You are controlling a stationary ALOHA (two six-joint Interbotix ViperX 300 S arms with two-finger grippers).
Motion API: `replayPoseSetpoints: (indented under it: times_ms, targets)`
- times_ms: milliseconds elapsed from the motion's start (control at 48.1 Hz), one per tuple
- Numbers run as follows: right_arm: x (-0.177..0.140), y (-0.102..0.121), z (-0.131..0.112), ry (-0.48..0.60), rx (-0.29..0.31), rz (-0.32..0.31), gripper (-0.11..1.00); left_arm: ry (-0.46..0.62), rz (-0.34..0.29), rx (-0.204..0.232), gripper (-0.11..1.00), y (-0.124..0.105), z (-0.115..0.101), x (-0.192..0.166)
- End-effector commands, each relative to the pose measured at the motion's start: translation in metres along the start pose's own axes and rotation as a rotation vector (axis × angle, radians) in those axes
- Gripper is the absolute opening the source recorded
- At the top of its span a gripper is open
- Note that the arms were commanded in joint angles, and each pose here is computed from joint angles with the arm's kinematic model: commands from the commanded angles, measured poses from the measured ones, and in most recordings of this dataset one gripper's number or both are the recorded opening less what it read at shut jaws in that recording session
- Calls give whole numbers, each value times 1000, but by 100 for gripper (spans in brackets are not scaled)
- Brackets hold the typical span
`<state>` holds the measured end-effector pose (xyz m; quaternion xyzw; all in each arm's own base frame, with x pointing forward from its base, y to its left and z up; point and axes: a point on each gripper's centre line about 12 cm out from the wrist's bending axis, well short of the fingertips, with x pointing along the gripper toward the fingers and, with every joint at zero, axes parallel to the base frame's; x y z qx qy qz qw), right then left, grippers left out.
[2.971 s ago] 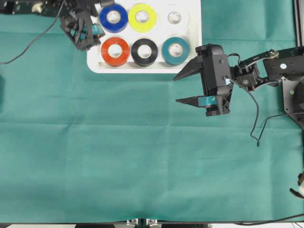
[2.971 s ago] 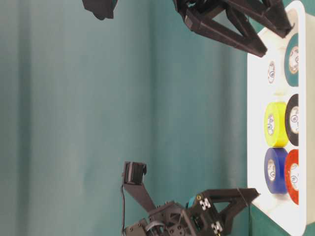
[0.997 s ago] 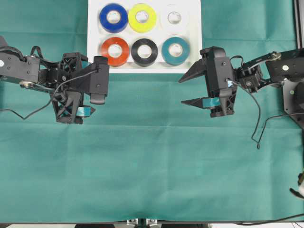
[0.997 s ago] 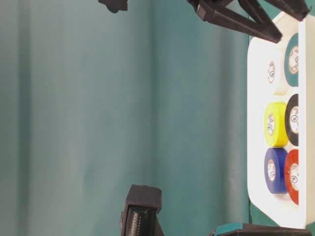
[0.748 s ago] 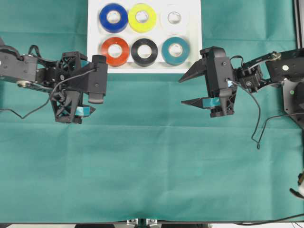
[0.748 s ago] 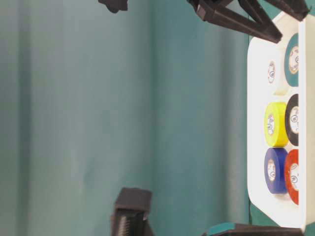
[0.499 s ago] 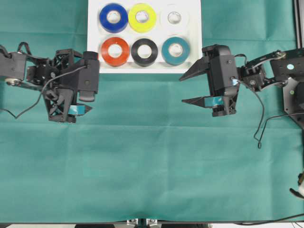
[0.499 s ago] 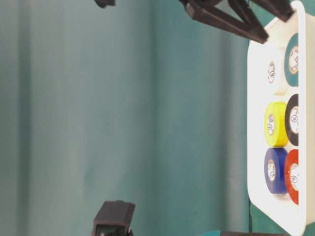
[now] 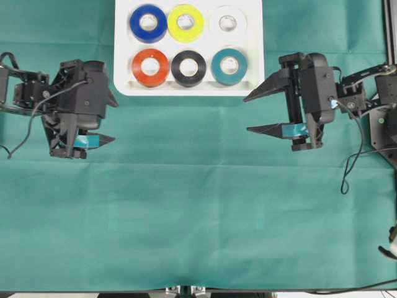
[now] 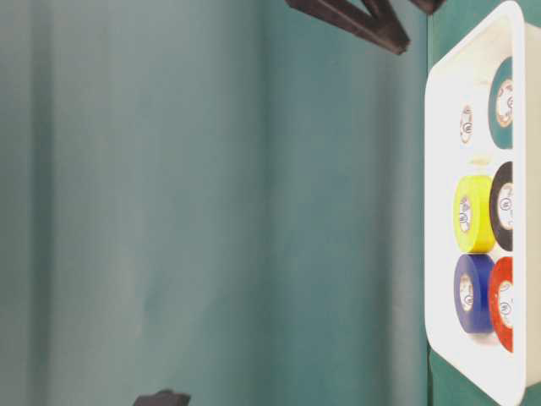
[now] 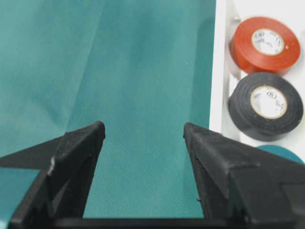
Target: Put the tape alternately from left to right into the white case.
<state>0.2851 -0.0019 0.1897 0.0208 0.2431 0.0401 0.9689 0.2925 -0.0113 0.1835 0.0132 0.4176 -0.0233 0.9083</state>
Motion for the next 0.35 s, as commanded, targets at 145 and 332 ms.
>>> replayPoseSetpoints:
  times_ms: [145, 332]
  targets:
    - [-10, 2, 8, -43, -6, 0, 73, -90, 0, 3, 85, -1, 4, -18]
    - [-21, 0, 7, -46, -8, -28, 73, -144, 2, 3, 85, -1, -2, -29]
